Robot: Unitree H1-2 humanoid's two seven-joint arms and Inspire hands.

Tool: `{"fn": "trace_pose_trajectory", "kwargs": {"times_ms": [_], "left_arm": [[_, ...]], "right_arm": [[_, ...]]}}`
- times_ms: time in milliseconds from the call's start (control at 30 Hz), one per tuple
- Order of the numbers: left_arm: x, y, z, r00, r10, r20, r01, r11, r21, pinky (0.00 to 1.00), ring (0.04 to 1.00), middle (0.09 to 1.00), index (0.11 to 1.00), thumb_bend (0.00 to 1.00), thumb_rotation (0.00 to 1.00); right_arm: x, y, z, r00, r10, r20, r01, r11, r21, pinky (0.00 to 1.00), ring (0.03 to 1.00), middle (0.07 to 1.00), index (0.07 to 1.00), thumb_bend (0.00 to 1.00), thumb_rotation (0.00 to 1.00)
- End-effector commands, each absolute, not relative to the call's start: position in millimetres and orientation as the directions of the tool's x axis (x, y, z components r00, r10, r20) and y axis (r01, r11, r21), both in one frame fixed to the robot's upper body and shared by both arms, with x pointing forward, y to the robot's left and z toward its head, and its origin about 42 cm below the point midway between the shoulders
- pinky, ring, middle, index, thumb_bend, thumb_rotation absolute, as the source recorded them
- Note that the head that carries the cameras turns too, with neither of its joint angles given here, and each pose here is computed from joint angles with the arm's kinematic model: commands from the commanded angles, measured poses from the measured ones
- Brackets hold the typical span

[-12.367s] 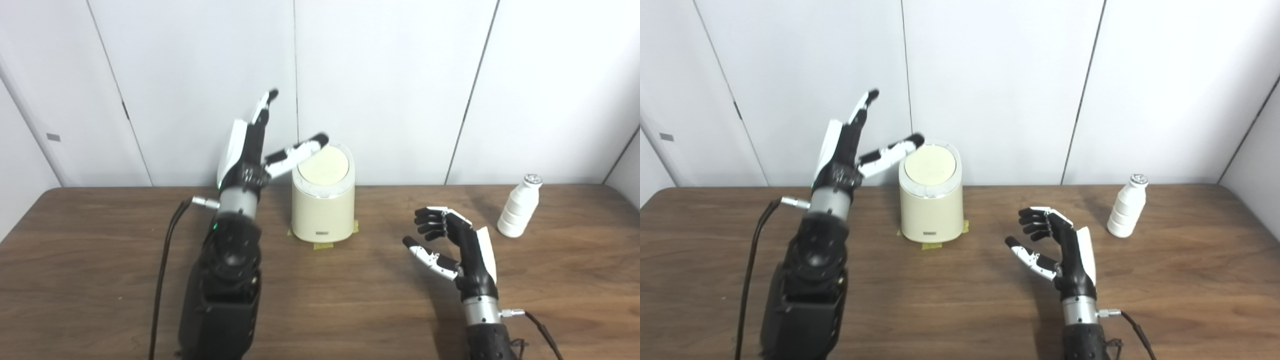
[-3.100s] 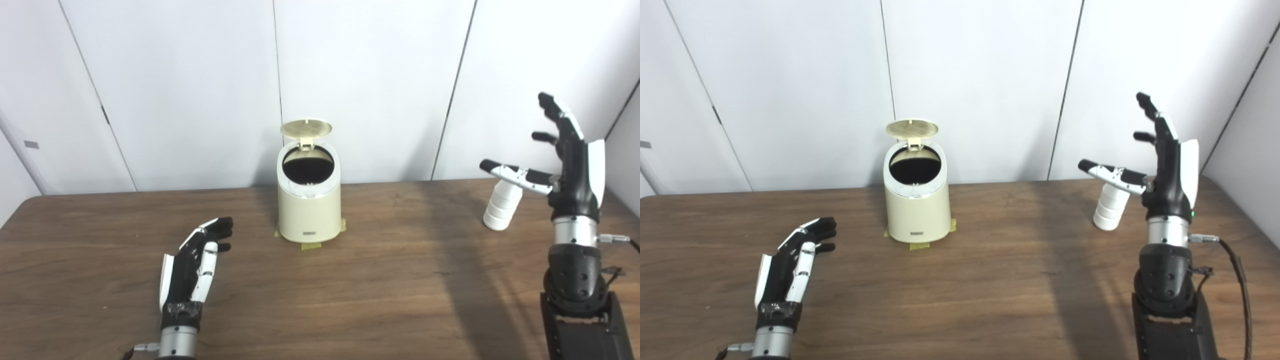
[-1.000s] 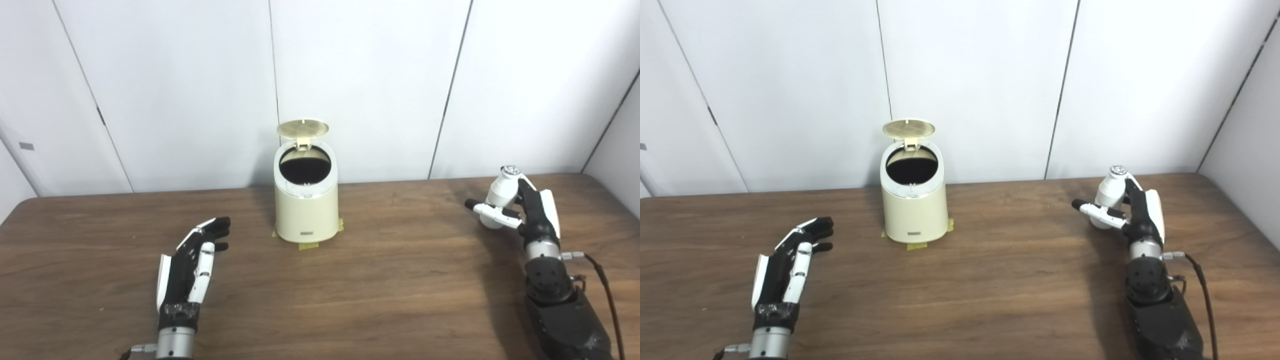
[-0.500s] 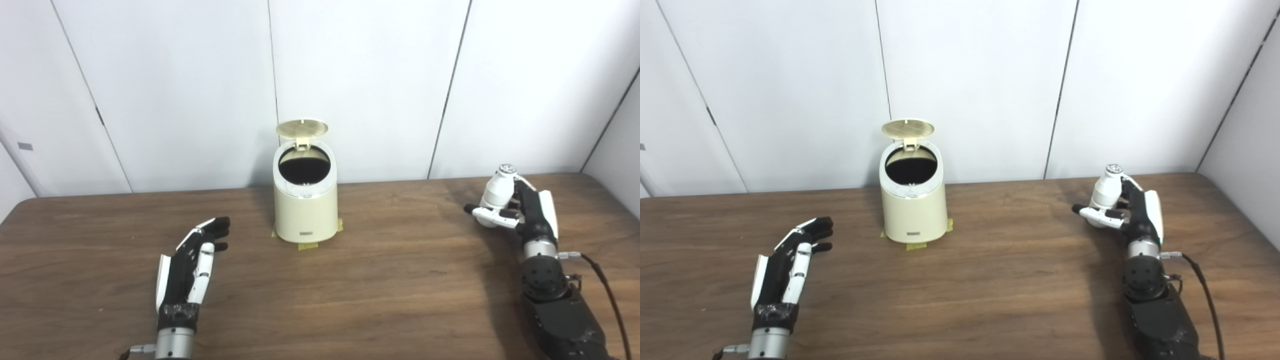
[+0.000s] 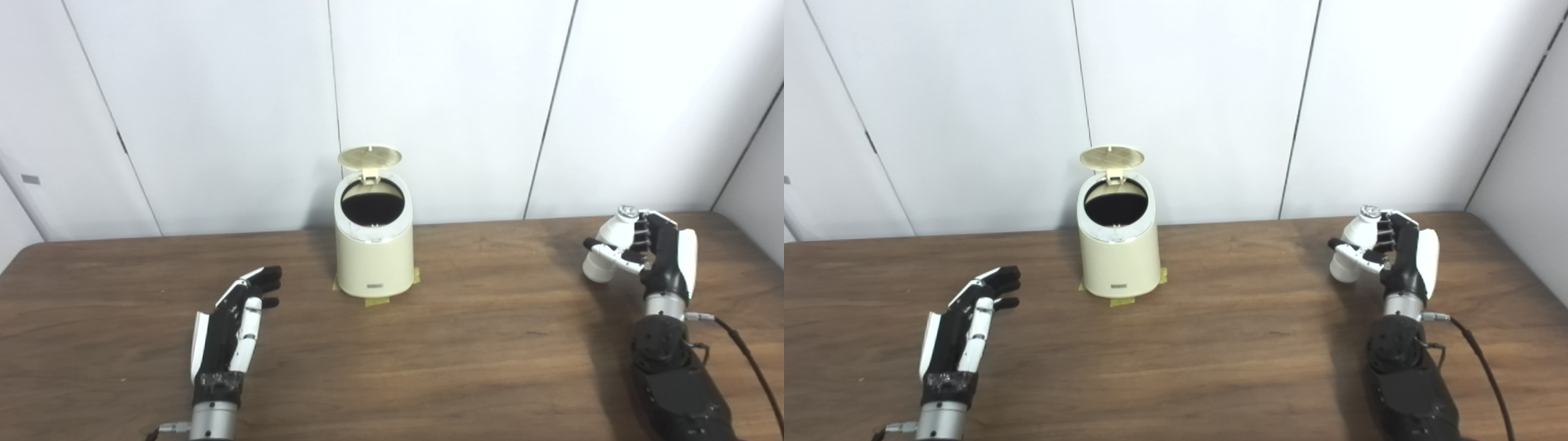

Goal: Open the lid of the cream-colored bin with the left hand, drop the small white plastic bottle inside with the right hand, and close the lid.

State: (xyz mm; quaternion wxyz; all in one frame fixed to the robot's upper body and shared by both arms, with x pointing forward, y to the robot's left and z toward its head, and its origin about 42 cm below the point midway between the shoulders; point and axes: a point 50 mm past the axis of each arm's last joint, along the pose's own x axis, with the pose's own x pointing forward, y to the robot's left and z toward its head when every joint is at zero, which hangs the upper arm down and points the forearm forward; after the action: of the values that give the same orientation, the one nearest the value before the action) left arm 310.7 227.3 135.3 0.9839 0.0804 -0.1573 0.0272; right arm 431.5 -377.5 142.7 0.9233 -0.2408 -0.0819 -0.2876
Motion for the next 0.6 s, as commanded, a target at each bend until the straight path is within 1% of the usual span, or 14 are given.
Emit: {"fn": "trace_pose_trajectory", "kwargs": {"times_ms": [0, 67, 133, 167, 367, 467, 567], "left_arm": [[308, 234, 134, 0.943, 0.019, 0.333, -0.087, 0.978, 0.188, 0.69, 0.763, 0.767, 0.748, 0.16, 0.79], [308, 234, 134, 0.944, 0.019, 0.331, -0.088, 0.977, 0.193, 0.69, 0.769, 0.769, 0.75, 0.16, 0.79], [308, 233, 134, 0.945, 0.019, 0.327, -0.087, 0.977, 0.193, 0.7, 0.77, 0.771, 0.749, 0.15, 0.79], [308, 233, 133, 0.945, 0.02, 0.325, -0.087, 0.977, 0.192, 0.69, 0.77, 0.77, 0.749, 0.15, 0.79], [309, 231, 132, 0.944, 0.016, 0.328, -0.084, 0.977, 0.195, 0.69, 0.767, 0.769, 0.749, 0.13, 0.75], [309, 230, 133, 0.947, 0.016, 0.322, -0.082, 0.978, 0.193, 0.7, 0.769, 0.771, 0.752, 0.13, 0.74], [310, 230, 132, 0.946, 0.016, 0.325, -0.085, 0.976, 0.201, 0.69, 0.762, 0.766, 0.749, 0.14, 0.74]], "right_arm": [[448, -378, 184, 0.778, -0.462, 0.426, 0.611, 0.715, -0.34, 0.36, 0.427, 0.493, 0.499, 0.52, 0.0], [447, -376, 185, 0.777, -0.457, 0.434, 0.61, 0.718, -0.336, 0.33, 0.405, 0.496, 0.508, 0.52, 0.0], [446, -373, 188, 0.781, -0.44, 0.444, 0.596, 0.736, -0.32, 0.34, 0.41, 0.494, 0.513, 0.52, 0.0], [445, -370, 189, 0.781, -0.415, 0.466, 0.585, 0.748, -0.313, 0.35, 0.415, 0.496, 0.512, 0.52, 0.0], [443, -348, 200, 0.777, -0.329, 0.538, 0.54, 0.787, -0.299, 0.35, 0.404, 0.492, 0.533, 0.51, 0.0], [442, -338, 209, 0.775, -0.279, 0.568, 0.5, 0.819, -0.28, 0.36, 0.406, 0.494, 0.532, 0.51, 0.0], [442, -322, 223, 0.763, -0.229, 0.605, 0.449, 0.86, -0.241, 0.36, 0.409, 0.499, 0.522, 0.51, 0.0]]}}
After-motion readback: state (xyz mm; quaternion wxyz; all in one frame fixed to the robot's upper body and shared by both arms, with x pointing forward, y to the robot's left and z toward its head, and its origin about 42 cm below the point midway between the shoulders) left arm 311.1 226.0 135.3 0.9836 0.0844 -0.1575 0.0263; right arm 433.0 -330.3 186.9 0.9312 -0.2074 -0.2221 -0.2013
